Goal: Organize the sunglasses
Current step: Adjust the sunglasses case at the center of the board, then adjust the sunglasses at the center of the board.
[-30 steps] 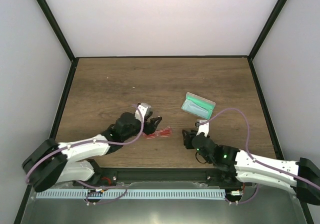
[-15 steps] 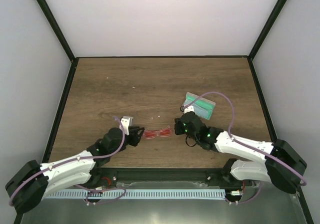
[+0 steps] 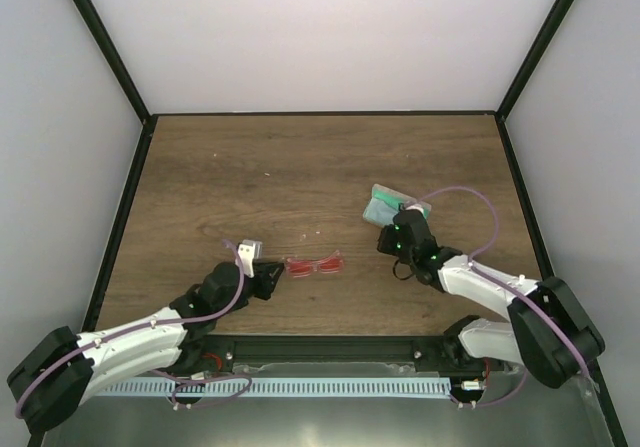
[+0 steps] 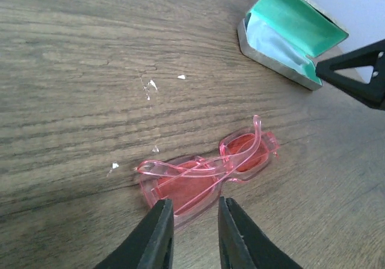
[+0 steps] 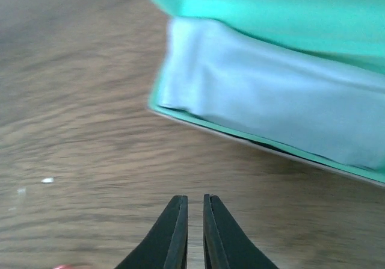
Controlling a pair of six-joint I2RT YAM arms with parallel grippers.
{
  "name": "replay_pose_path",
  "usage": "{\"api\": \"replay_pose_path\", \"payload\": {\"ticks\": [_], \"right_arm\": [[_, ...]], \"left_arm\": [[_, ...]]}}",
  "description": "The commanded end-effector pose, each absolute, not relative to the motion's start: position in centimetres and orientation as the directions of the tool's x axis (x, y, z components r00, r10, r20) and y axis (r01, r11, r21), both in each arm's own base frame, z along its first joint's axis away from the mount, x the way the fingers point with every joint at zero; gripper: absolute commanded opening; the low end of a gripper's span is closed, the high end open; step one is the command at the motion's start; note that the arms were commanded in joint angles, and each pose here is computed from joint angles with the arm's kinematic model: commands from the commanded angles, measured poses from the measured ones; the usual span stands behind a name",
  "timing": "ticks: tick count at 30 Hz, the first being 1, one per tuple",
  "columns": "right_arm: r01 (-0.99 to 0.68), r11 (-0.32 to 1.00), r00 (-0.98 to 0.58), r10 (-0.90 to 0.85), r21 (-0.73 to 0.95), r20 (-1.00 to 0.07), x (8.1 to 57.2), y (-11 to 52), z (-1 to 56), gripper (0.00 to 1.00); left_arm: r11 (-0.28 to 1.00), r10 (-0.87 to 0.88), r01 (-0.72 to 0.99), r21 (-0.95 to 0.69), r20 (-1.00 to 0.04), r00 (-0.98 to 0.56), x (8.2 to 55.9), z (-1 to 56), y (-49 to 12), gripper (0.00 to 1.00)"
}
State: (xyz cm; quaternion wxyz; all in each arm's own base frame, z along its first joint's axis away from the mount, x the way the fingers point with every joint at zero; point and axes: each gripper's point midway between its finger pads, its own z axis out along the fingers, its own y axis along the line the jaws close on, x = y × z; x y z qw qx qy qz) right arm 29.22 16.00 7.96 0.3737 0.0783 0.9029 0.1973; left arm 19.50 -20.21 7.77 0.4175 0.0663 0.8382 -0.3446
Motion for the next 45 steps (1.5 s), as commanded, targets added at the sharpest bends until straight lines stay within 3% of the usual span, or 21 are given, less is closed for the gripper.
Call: {"api": "replay_pose_path", "payload": {"ticks": [1, 17, 26, 30, 34, 40, 45], "right_arm": [[0.072, 0.885, -0.706, 0.370, 0.459, -0.604, 29.6, 14.0, 6.1, 0.10], [0.211, 0.914, -0.685, 0.392, 0.347, -0.614, 32.7, 11.1, 3.7, 0.12], [0.027, 0.902, -0.671, 0.336, 0.431, -0.661, 30.7, 14.7, 7.2, 0.18], [-0.100, 0.884, -0.698, 0.265, 0.457, -0.665, 28.9, 18.5, 8.1, 0.22], [-0.308, 0.824, -0.703, 0.140, 0.476, -0.697, 26.9, 23.0, 9.4, 0.32], [-0.352, 0.814, -0.697, 0.101, 0.462, -0.710, 26.7, 24.9, 9.5, 0.35], [-0.368, 0.808, -0.710, 0.074, 0.459, -0.700, 27.7, 26.5, 8.6, 0.28]], "left_arm": [[0.752, -0.195, 0.397, -0.526, -0.753, -0.629, 19.6, 8.1, -20.1, 0.24], [0.792, -0.191, 0.359, -0.494, -0.758, -0.623, 20.3, 7.2, -19.5, 0.30], [0.795, -0.188, 0.354, -0.493, -0.755, -0.628, 20.5, 7.1, -19.8, 0.32], [0.756, -0.173, 0.395, -0.523, -0.740, -0.649, 19.6, 6.8, -20.6, 0.13], [0.742, -0.182, 0.382, -0.551, -0.714, -0.676, 18.2, 5.2, -20.0, 0.05], [0.729, -0.173, 0.389, -0.564, -0.701, -0.692, 16.8, 4.3, -19.6, 0.04], [0.721, -0.165, 0.402, -0.564, -0.704, -0.691, 16.3, 3.8, -19.5, 0.04]]}}
